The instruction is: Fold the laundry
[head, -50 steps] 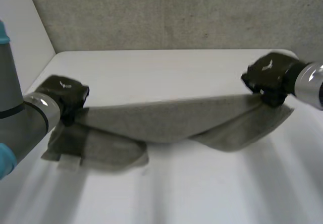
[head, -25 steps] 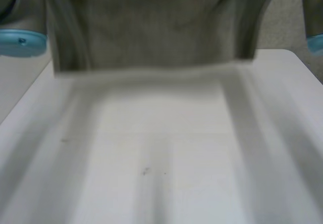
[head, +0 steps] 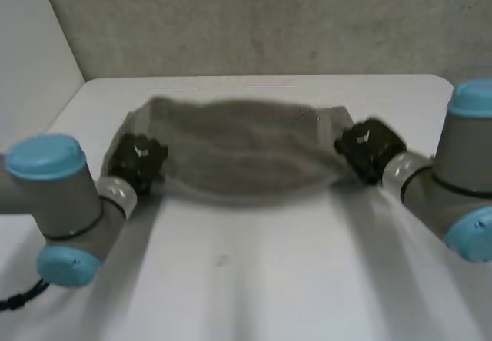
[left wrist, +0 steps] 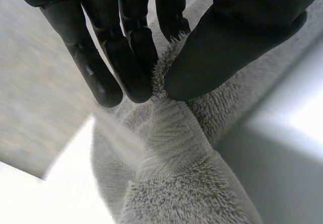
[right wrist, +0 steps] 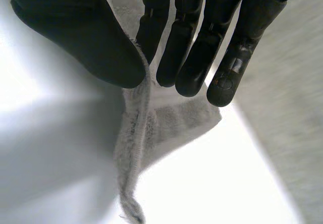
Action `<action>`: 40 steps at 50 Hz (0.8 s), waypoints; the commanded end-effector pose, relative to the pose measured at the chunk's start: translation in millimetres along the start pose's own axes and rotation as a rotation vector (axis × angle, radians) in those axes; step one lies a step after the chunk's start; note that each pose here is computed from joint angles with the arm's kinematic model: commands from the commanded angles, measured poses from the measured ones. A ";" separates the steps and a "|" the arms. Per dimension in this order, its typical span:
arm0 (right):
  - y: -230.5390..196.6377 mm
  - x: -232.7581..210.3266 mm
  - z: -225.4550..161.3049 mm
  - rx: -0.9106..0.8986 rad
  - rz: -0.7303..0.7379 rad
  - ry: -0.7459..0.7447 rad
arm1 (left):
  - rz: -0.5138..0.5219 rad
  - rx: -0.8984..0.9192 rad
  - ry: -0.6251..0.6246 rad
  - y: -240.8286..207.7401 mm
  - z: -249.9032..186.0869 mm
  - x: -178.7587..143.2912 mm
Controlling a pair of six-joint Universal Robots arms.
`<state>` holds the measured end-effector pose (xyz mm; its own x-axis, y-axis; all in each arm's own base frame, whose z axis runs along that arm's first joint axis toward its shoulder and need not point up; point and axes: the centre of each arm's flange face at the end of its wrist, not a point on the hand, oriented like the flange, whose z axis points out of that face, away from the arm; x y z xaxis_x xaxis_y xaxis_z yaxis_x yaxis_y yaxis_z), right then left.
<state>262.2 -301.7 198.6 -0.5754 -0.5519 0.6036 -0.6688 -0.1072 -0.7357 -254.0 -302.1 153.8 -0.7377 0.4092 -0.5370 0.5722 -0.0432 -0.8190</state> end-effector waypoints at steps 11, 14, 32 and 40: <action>28.9 -5.4 -14.4 -0.097 0.194 -0.076 | -0.003 -0.094 0.030 26.3 -13.4 7.9; 38.5 3.9 -14.0 -0.123 0.262 -0.051 | -0.004 -0.099 0.030 28.2 -12.7 8.3; 56.3 12.3 -14.9 -0.154 0.331 -0.051 | -0.016 -0.157 -0.012 43.9 -7.8 -6.9; 53.7 13.0 -21.3 -0.173 0.304 -0.064 | 0.121 -0.198 0.027 27.3 -38.5 -16.3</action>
<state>209.7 -301.7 169.3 -0.7498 -0.5770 0.3239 -0.5197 0.2106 -0.8280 -219.7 -297.1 127.5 -0.7419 0.3995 -0.5385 0.6204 0.1042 -0.7774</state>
